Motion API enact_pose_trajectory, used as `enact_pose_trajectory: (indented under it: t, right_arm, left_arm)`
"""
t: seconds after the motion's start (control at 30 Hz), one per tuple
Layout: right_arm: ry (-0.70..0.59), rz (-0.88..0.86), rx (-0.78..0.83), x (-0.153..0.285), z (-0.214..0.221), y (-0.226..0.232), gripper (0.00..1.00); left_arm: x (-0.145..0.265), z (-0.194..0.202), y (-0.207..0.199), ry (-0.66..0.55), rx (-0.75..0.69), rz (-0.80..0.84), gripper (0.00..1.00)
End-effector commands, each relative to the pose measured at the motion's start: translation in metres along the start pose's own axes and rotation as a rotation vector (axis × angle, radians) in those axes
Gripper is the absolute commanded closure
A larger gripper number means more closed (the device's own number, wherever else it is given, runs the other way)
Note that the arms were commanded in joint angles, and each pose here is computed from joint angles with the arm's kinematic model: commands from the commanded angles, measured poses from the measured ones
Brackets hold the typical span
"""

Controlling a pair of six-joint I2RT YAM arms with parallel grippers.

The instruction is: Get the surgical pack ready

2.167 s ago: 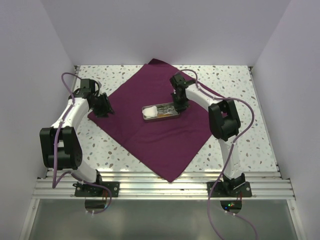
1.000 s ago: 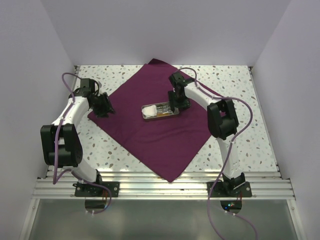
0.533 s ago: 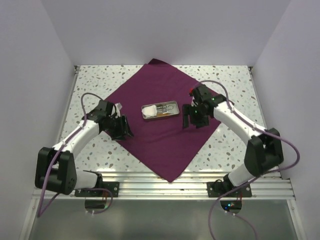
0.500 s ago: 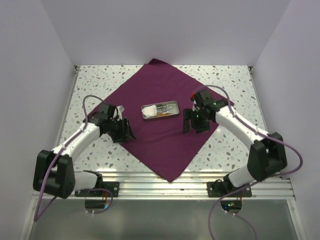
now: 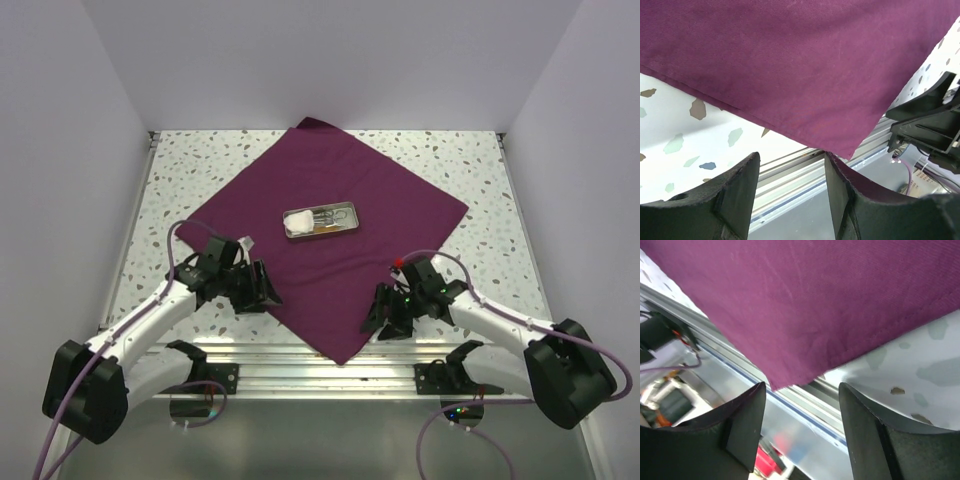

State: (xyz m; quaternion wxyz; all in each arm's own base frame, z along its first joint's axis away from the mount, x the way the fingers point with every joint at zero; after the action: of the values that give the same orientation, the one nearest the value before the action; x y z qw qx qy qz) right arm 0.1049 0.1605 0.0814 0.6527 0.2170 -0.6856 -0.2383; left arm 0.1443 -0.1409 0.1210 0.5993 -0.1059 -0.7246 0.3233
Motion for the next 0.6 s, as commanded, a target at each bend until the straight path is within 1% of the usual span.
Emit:
enact_pose_trajectory:
  t: [0.0,0.37,0.57]
  right_arm:
    - [-0.064,-0.141,-0.100,-0.006,-0.007,0.016,0.37]
    - [-0.049,-0.092,-0.155,-0.016,0.001,0.003,0.37]
    - [-0.019,-0.118,-0.210,-0.021,0.002,0.006,0.43]
  left_arm:
    - [0.006,-0.011,-0.019,-0.062,0.007,0.059,0.42]
    - [0.023,-0.026,-0.043,-0.116,-0.022,0.092,0.42]
    - [0.030,-0.034,-0.049,-0.146,-0.057,0.072,0.41]
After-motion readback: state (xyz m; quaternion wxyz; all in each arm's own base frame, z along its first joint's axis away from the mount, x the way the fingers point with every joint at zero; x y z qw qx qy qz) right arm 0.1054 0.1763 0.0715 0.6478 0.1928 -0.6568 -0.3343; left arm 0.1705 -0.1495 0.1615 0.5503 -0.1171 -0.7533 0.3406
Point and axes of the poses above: each gripper's point midway between its finger pads, its own x axis back along the fingers, its own y axis along the line the jaws close on, z = x × y, the point moved 6 cm from there along x, back along the fingers, and after that the axes turned 6 degrees about x, right-handed, at the moved point
